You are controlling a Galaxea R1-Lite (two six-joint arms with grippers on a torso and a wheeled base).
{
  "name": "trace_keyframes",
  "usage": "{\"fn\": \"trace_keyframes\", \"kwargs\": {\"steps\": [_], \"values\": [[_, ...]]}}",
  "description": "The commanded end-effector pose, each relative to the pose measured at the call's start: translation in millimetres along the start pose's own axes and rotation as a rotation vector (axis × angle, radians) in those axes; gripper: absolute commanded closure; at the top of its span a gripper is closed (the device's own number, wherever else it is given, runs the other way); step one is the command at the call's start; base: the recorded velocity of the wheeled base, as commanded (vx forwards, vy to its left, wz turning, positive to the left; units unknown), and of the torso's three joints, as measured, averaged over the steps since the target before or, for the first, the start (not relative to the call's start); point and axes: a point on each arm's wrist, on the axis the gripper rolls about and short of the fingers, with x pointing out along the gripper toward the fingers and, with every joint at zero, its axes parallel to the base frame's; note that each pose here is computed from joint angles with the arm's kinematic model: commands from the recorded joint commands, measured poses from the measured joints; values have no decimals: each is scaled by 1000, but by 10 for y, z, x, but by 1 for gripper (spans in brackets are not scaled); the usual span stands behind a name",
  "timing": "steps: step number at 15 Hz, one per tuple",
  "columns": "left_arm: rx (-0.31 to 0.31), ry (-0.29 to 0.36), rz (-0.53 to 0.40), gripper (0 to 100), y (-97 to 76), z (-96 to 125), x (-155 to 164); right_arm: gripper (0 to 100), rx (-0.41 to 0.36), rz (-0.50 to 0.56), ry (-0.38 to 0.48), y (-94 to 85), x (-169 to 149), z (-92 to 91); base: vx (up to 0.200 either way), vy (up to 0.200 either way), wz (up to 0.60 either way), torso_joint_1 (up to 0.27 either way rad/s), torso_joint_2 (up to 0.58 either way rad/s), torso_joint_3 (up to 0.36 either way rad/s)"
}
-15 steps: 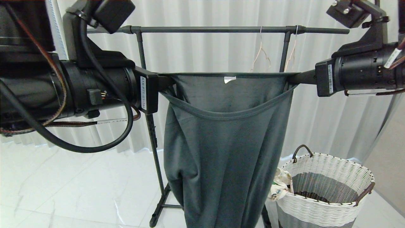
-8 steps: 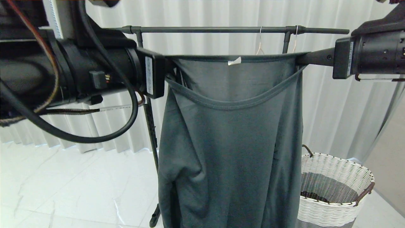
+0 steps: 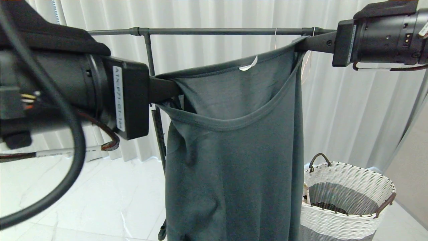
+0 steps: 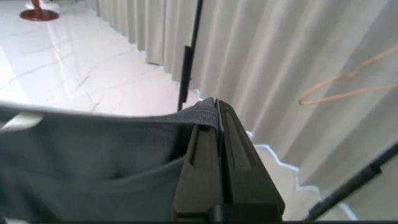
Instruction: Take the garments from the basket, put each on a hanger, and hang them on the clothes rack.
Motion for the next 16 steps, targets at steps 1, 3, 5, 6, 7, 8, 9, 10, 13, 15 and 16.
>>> {"fn": "trace_keyframes", "kwargs": {"steps": [1, 3, 5, 6, 7, 8, 9, 10, 13, 15, 16], "values": [[1, -31, -71, 100, -116, 20, -167, 100, -2, 25, 12, 51, 115, -47, 0, 0, 0, 0, 0, 0], [8, -34, 14, 100, -129, 14, -169, 100, -2, 14, 17, 45, 94, -51, 0, 0, 0, 0, 0, 0], [33, -31, 91, 100, -112, 2, -168, 100, 6, -91, 28, -117, -71, -43, 0, 0, 0, 0, 0, 0], [77, -32, 110, 100, -87, 12, -165, 100, 12, -133, 41, -167, -226, -31, 0, 0, 0, 0, 0, 0], [113, -33, 143, 100, -28, 31, -120, 100, 18, -165, 52, -200, -405, -17, 0, 0, 0, 0, 0, 0], [132, -43, 172, 100, 13, 57, -41, 100, 22, -168, 61, -154, -601, 4, 0, 0, 0, 0, 0, 0], [131, -67, 180, 100, 9, 87, 40, 100, 26, -156, 74, -99, -755, 4, 0, 0, 0, 0, 0, 0], [123, -96, 190, 100, 12, 118, 136, 100, 27, -134, 82, -40, -909, 4, 0, 0, 0, 0, 0, 0], [111, -168, 188, 100, -31, 208, 516, 100, 40, 50, 131, 233, -1370, -82, 0, 0, 0, 0, 0, 0], [110, -187, 137, 100, -48, 284, 603, 100, 29, 170, 154, 404, -1458, -151, 0, 0, 0, 0, 0, 0], [109, -198, 129, 100, -41, 323, 627, 100, 22, 226, 170, 475, -1457, -194, 0, 0, 0, 0, 0, 0]]}}
